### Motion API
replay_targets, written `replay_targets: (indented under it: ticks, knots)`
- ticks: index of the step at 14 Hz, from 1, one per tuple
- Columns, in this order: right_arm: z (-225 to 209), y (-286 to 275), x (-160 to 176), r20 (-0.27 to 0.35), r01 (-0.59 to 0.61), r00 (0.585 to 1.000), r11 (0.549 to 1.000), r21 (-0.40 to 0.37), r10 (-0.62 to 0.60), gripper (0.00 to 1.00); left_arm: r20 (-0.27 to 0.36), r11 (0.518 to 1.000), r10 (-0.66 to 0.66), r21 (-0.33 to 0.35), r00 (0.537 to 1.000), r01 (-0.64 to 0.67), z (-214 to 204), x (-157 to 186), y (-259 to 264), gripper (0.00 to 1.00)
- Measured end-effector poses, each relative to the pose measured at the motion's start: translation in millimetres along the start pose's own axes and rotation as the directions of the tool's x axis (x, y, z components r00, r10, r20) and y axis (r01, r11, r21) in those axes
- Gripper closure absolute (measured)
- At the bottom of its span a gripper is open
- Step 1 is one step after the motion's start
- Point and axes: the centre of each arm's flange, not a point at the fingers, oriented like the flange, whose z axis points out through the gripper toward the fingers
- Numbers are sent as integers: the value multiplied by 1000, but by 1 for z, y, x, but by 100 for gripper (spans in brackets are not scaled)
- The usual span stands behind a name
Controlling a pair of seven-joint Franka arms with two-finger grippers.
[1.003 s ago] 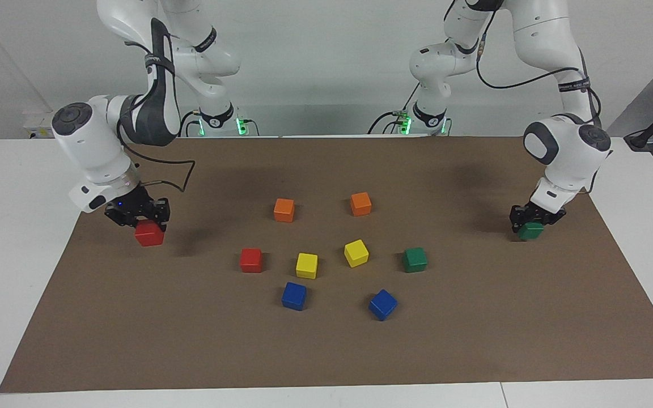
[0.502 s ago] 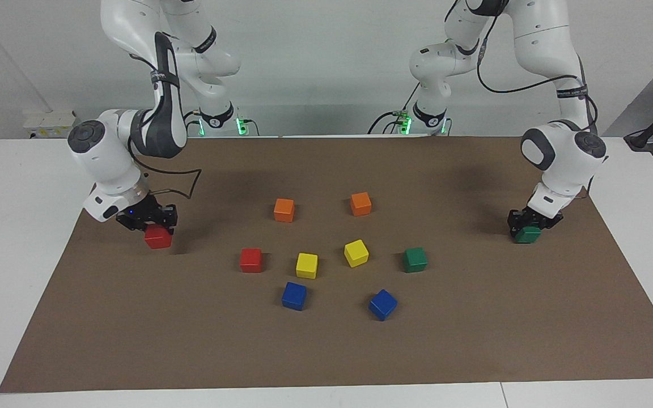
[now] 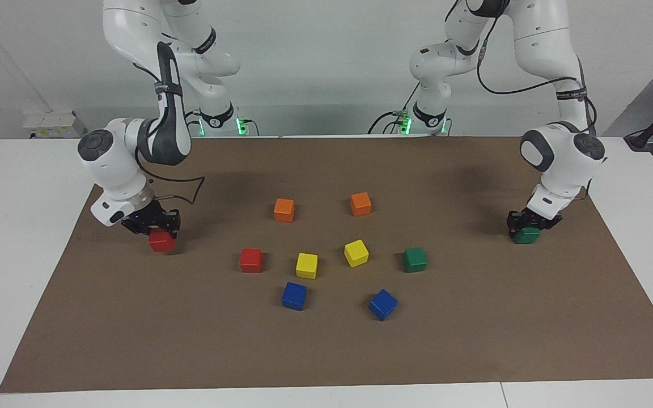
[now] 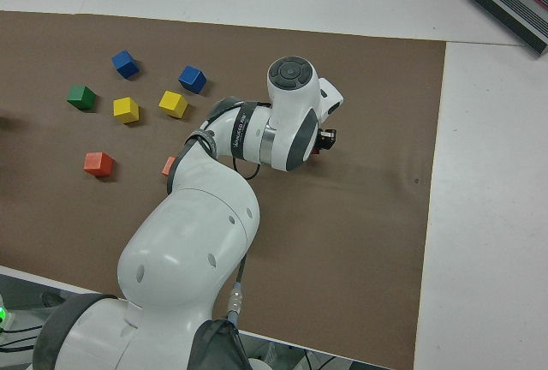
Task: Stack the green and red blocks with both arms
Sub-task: 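Lower and release the green cube while the right gripper sets down red, then reach the left gripper to the other green cube while the right gripper reaches red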
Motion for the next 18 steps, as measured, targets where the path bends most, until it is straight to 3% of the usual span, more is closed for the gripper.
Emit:
replay_targets:
  ticks: [3, 5, 8, 11, 14, 15, 18]
  knots:
    - [9, 11, -1, 1, -5, 1000, 1000, -2, 5, 45, -6, 1000, 0, 2, 1000, 0, -4, 3, -1, 0]
    - [11, 15, -1, 3, -6, 1000, 1000, -2, 6, 45, 4, 1000, 2, -4, 1000, -2, -19, 14, -3, 0]
    - [13, 16, -2, 2, -7, 1000, 1000, -3, 7, 45, 26, 998, -55, -18, 998, 55, -75, 51, 6, 0]
    - [19, 16, -1, 4, -7, 1000, 1000, -4, 7, 45, 21, 983, -178, -27, 984, 179, -112, 87, 84, 0]
    - [22, 16, -2, 7, -7, 1000, 1000, -3, 7, 45, 26, 981, -192, -38, 981, 193, -106, 98, 176, 0]
    - [22, 16, -2, 8, -7, 1000, 1000, -3, 7, 42, 26, 981, -188, -40, 982, 189, -103, 98, 195, 0]
    - [22, 16, -2, 8, -7, 1000, 1000, -3, 7, 10, 11, 980, -194, -51, 981, 194, -87, 100, 245, 0]
